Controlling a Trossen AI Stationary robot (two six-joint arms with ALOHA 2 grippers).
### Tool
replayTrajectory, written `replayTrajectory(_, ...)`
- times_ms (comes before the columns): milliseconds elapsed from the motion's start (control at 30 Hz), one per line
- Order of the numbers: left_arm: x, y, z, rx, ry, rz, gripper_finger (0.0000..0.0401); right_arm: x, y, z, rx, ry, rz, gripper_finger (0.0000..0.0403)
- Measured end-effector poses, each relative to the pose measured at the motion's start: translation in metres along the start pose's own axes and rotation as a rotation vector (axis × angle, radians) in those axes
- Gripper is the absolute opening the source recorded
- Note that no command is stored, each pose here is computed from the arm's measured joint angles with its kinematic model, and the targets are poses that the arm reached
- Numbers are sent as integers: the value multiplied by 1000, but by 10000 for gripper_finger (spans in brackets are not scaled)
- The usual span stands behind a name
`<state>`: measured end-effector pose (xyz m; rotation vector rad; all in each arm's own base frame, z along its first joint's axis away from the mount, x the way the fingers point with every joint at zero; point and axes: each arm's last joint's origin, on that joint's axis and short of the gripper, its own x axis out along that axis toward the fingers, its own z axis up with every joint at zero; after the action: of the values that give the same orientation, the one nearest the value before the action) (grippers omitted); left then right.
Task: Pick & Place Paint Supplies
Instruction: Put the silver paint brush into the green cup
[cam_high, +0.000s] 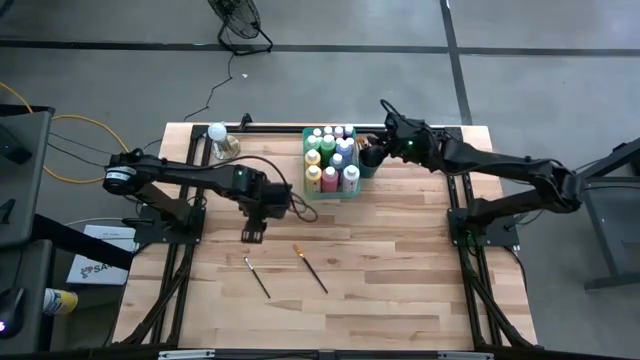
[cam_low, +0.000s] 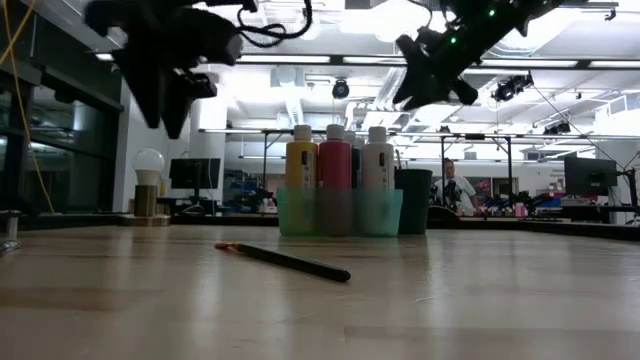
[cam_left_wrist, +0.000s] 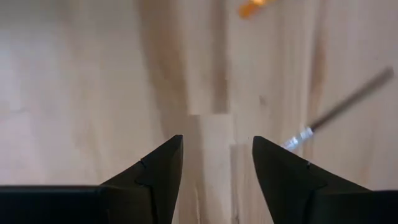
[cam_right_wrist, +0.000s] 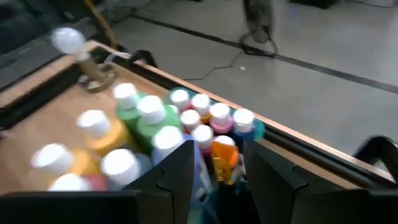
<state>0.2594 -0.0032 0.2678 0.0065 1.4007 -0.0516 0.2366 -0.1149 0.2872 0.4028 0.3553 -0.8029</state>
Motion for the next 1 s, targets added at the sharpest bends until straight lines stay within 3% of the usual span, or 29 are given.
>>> replayTrajectory(300, 42, -27, -26, 295, 130, -115, 188, -14, 0, 7, -1, -28, 70, 133)
replayTrajectory(600, 69, -62, -35, 561, 45, -130, 188, -14, 0, 7, -1, -22, 91, 133)
replayTrajectory(767, 85, -76, -46, 640, 34, -112, 188, -14, 0, 7, -1, -22, 91, 133)
replayTrajectory(1000, 102, -87, -63, 642, 55, -60, 188, -14, 0, 7, 0, -22, 91, 133)
